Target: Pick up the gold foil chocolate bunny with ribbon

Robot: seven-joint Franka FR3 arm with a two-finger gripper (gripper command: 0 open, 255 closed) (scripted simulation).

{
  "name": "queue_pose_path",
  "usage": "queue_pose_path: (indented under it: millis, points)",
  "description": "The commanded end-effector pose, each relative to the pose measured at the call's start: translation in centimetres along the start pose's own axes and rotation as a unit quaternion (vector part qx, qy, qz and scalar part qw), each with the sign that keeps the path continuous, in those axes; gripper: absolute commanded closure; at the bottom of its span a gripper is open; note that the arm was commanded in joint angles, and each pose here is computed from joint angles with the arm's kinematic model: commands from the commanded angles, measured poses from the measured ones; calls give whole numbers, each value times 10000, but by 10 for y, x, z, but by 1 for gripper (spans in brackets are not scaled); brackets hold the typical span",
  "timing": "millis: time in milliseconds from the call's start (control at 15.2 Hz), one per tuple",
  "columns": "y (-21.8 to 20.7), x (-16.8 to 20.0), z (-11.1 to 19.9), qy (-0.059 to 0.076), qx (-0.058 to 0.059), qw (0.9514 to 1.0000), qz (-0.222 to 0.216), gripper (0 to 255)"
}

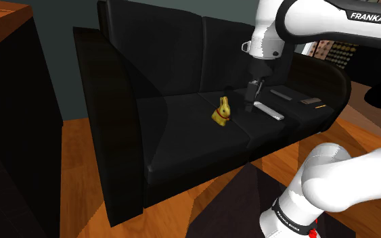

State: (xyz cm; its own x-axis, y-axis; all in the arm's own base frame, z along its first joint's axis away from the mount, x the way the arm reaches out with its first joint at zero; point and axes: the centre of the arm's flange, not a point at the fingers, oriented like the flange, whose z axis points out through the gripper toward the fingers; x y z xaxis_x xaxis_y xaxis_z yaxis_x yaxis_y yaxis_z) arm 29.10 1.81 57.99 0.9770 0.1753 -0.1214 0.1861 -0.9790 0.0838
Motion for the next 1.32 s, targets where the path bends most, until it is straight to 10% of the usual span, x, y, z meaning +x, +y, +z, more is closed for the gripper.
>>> queue_pose_path:
  millis: [0,1254]
  points:
    - [0,0,0,0,0,10000,0,0]
    - [213,168,62,-176,1261,9893,710,0]
